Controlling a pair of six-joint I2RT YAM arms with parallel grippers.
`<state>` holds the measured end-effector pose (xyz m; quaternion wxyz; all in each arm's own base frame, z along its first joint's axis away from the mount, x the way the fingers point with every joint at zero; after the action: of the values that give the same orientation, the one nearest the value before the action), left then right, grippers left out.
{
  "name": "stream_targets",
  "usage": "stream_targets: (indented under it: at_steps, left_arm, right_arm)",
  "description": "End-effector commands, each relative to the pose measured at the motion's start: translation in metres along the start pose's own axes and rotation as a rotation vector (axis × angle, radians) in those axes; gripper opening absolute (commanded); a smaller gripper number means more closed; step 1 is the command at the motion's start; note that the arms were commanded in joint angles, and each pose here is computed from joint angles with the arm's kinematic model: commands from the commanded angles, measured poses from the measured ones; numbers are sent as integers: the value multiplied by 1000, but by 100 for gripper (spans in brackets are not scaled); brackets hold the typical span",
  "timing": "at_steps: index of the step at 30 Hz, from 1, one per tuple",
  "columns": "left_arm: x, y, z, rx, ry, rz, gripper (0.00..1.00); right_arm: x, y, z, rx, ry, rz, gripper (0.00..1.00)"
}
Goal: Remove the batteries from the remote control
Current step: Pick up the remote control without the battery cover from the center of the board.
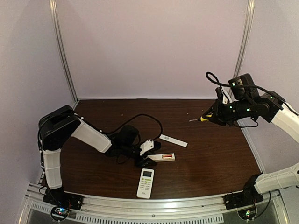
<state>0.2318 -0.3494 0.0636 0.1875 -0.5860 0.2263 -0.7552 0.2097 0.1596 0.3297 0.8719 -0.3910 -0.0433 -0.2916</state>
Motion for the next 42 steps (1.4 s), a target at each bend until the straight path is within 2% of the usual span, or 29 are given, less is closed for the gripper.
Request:
stream_targets:
  at_steps: [1, 9, 14, 24, 36, 39, 42]
  left_arm:
    - [-6, 4, 0, -18, 22, 1, 45]
    - [-4, 6, 2, -58, 7, 20, 15]
    - [6, 2, 6, -59, 1, 19, 7]
    - [35, -22, 16, -6, -14, 24, 0]
    - [61, -56, 23, 88, -117, 72, 0]
    - [61, -61, 26, 112, -179, 128, 0]
    - [66, -65, 26, 98, -168, 122, 0]
  right_arm:
    - [0, 1, -1, -9, -1, 10, 0]
    - [1, 3, 4, -4, -21, 29, 0]
    - [1, 1, 10, 0, -44, 60, 0]
    - [-3, -10, 16, 19, -53, 116, 0]
    - [-9, -22, 30, 61, -120, 30, 0]
    - [-13, -21, 33, 46, -136, 16, 0]
    - [-16, -20, 34, 43, -139, 8, 0]
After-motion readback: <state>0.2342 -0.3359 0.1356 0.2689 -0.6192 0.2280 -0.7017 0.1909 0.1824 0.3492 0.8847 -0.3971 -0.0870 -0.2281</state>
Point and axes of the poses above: each gripper's point midway between its finger pads, its own y axis out along the fingers, its own z axis along the line the jaws close on, x = y × z, the point moved 8 cm from there along -y, back along the fingers, and after that the axes turned 15 degrees about y, right-handed, at the moved point
